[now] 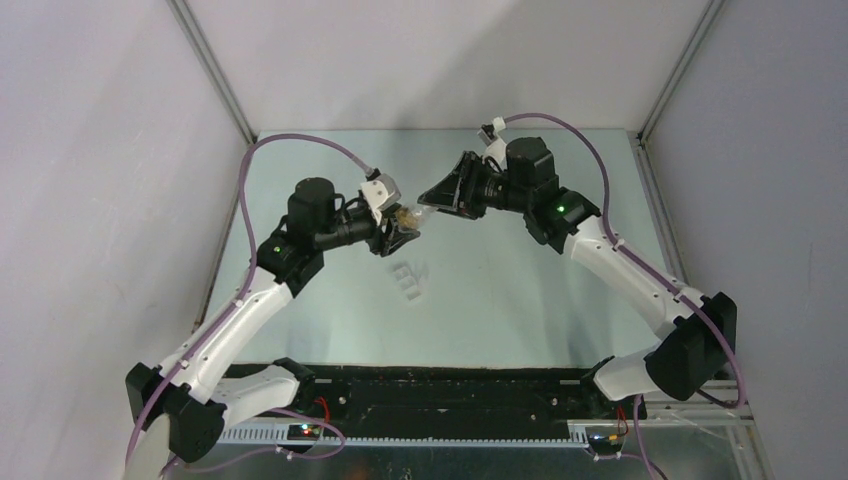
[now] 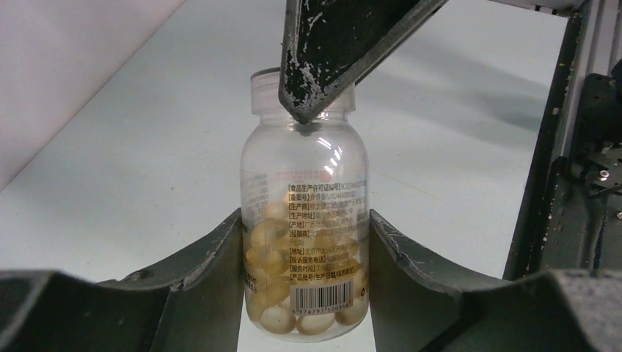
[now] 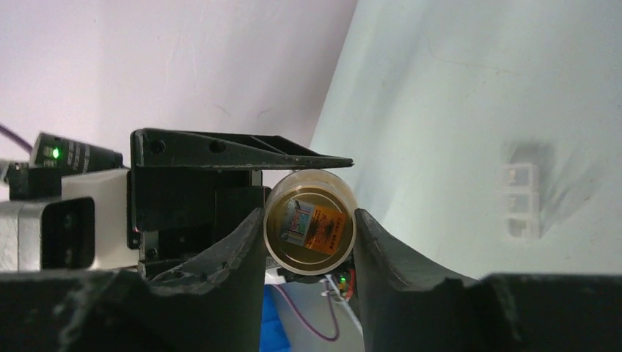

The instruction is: Sort the pills into containers

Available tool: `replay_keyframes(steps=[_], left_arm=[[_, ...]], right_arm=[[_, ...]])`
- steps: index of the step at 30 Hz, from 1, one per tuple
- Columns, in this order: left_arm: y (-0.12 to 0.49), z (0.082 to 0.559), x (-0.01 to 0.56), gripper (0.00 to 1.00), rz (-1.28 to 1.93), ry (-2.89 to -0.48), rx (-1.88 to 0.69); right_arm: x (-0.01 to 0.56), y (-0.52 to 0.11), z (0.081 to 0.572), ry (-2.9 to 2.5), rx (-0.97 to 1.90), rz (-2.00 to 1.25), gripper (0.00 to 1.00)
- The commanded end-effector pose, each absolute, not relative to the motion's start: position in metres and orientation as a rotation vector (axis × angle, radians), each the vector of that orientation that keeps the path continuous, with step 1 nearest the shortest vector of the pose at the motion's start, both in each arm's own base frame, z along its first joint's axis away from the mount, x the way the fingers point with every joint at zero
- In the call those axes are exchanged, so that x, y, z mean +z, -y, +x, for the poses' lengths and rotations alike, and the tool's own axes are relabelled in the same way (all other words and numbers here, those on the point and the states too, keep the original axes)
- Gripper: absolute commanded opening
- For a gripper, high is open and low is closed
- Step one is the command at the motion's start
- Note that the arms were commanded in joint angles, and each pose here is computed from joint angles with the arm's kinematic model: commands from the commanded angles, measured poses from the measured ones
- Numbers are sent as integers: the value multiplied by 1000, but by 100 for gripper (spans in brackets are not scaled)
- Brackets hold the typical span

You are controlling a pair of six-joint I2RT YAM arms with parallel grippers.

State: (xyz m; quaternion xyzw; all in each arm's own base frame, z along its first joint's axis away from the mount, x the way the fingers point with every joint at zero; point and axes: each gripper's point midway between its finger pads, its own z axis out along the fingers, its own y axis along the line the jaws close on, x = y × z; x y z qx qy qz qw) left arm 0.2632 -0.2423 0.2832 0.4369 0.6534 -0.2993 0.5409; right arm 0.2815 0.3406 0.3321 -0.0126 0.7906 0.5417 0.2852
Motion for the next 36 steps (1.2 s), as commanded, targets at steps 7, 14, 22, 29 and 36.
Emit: replay_keyframes(steps=[7,14,22,29,36], left_arm=[[260,216,312,0,1170,-1466,-983],[267,183,324,0,1247,-1398,-1188],[270,152,332,0,1339,-1321,-1415],[269,147,330,0,1354,-1321,-1444],[261,153,307,0,1411,-1365,-1285]], right_arm=[[384,-315,242,-1629,1515,-828,32],[393,-296,223,-1483,1518,-1029,30],[402,-291,225,-1464,1416,-1032,29],[408,-285,229,-1447,1312,-1014,28],[416,-282,218,-1469,1324,-1129,28]])
